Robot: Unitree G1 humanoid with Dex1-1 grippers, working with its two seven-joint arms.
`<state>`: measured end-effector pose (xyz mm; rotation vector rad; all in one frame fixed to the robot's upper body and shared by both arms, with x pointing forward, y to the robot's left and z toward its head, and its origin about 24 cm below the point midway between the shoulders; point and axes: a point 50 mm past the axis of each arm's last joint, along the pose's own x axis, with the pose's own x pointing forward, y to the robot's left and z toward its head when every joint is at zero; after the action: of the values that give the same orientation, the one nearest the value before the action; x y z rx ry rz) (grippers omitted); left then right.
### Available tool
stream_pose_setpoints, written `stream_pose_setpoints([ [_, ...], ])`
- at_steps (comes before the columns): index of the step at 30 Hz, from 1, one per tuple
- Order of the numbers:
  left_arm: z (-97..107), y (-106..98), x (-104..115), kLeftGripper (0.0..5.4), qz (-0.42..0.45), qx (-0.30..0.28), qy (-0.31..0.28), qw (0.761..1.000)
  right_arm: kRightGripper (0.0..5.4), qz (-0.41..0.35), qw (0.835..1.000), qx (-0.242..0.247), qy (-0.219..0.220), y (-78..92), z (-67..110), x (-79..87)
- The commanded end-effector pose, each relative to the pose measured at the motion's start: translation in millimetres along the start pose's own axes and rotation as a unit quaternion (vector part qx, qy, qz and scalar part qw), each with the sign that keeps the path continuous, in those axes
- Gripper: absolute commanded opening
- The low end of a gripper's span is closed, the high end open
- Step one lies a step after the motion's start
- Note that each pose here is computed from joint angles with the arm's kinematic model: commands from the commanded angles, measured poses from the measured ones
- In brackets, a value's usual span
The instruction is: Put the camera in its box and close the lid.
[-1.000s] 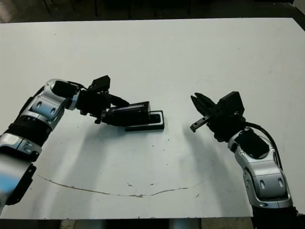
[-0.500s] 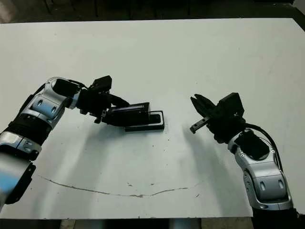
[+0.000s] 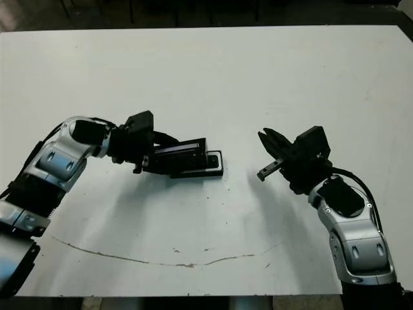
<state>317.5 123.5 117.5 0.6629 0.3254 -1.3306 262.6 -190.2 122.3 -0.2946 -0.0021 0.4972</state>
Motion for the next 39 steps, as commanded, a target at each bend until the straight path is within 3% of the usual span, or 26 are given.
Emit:
stream_pose_setpoints([
  [1, -23.0, -26.4, 10.2, 2.73, -0.047, -0.034, 0.067, 0.996, 0.00, -0.004, 1.000, 0.009, 0.012, 2.8, -7.1, -0.5],
  [9, -24.7, -34.5, 8.5, 2.73, -0.045, -0.044, 0.068, 0.996, 0.00, -0.004, 1.000, 0.006, 0.015, 3.6, -8.2, -0.5],
  [13, -29.8, -37.7, 11.9, 2.73, -0.003, -0.058, 0.081, 0.995, 0.00, -0.004, 1.000, 0.005, 0.015, 3.7, -9.5, -0.2],
  [25, -37.8, -55.5, 42.9, 2.73, 0.128, -0.016, 0.103, 0.986, 0.00, -0.005, 1.000, -0.006, 0.018, 4.3, -10.8, -1.4],
  [33, -32.5, -63.6, 43.2, 2.73, 0.143, 0.003, 0.089, 0.986, 0.00, -0.007, 1.000, -0.003, 0.022, 4.1, -11.9, -1.2],
  [39, -39.0, -52.3, 42.0, 2.73, 0.125, 0.043, 0.075, 0.988, 0.00, -0.005, 1.000, -0.002, 0.019, 3.8, -12.1, -1.1],
])
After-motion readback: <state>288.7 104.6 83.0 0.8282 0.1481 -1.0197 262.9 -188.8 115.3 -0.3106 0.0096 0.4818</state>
